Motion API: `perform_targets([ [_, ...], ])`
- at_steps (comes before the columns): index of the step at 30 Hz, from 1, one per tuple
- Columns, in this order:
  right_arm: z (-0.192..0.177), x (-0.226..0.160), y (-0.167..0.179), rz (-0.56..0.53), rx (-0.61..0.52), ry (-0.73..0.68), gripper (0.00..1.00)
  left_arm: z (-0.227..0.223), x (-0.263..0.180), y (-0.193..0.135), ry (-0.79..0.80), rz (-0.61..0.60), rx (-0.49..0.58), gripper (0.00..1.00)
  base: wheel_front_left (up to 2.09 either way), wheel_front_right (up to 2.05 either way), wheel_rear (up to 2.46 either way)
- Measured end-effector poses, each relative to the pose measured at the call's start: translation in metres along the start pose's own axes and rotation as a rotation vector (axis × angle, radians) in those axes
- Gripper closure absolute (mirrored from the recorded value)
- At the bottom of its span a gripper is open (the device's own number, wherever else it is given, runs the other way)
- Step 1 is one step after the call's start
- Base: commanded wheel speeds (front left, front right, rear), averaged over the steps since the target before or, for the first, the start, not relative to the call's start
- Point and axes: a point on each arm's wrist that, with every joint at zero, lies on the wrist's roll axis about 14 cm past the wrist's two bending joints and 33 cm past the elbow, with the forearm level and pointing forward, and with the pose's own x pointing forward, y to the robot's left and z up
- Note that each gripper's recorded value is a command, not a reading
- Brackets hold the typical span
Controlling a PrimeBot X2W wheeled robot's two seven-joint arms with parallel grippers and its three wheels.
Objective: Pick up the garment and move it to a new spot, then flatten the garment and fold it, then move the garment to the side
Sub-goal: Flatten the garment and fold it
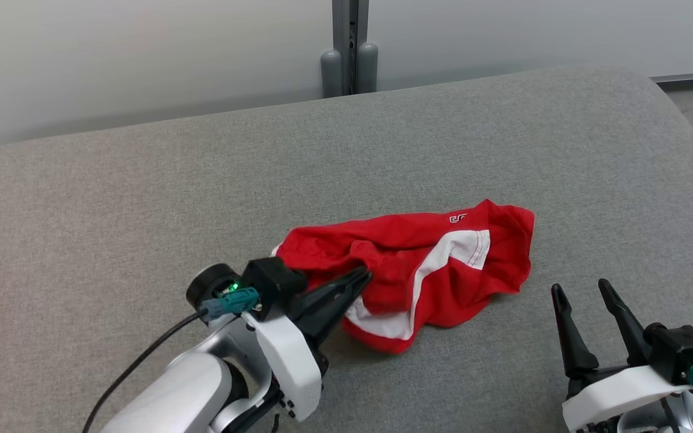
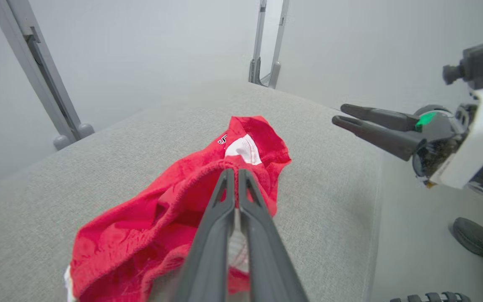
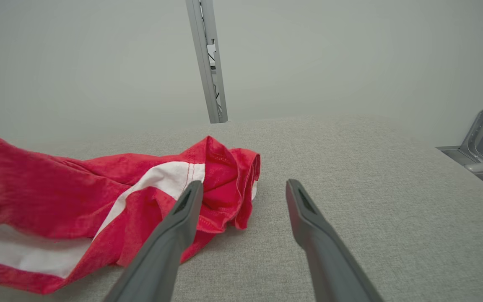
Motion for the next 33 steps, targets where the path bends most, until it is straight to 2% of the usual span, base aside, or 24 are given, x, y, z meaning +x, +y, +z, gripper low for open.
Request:
perform_targets([
  [3, 0.000, 0.001, 0.000, 0.000, 0.000, 0.000, 0.00, 0.019, 0.000, 0.007, -0.066, 0.036, 0.001, 1.00, 0.00, 0.00, 0.00],
  [5, 0.000, 0.004, 0.000, 0.000, 0.003, -0.004, 0.00, 0.033, -0.005, 0.033, -0.126, 0.137, -0.011, 1.00, 0.00, 0.00, 0.00],
  [8, -0.002, 0.006, -0.001, -0.002, 0.007, 0.001, 0.00, 0.033, -0.013, 0.067, -0.151, 0.264, -0.042, 1.00, 0.00, 0.00, 0.00],
  [16, -0.007, 0.014, -0.005, -0.014, 0.009, 0.013, 0.00, -0.024, -0.043, 0.144, -0.125, 0.561, -0.246, 1.00, 0.00, 0.00, 0.00],
  [23, -0.011, 0.023, -0.005, -0.012, 0.009, 0.020, 0.00, -0.074, -0.052, 0.163, -0.052, 0.645, -0.335, 1.00, 0.00, 0.00, 0.00],
  [24, -0.010, 0.024, -0.005, -0.011, 0.009, 0.019, 0.00, -0.079, -0.052, 0.163, -0.046, 0.646, -0.344, 0.78, 0.00, 0.00, 0.00],
  [25, -0.010, 0.024, -0.005, -0.010, 0.009, 0.018, 0.00, -0.081, -0.052, 0.163, -0.046, 0.648, -0.349, 0.16, 0.00, 0.00, 0.00],
  [26, -0.009, 0.024, -0.005, -0.011, 0.009, 0.016, 0.00, -0.083, -0.052, 0.162, -0.048, 0.650, -0.351, 0.00, 0.00, 0.00, 0.00],
  [30, -0.006, 0.024, -0.006, -0.013, 0.009, 0.007, 0.00, -0.080, -0.052, 0.160, -0.082, 0.659, -0.346, 0.00, 0.00, 0.00, 0.00],
  [33, -0.001, 0.024, -0.006, -0.014, 0.008, -0.009, 0.00, -0.067, -0.058, 0.161, -0.132, 0.677, -0.306, 0.00, 0.00, 0.00, 0.00],
])
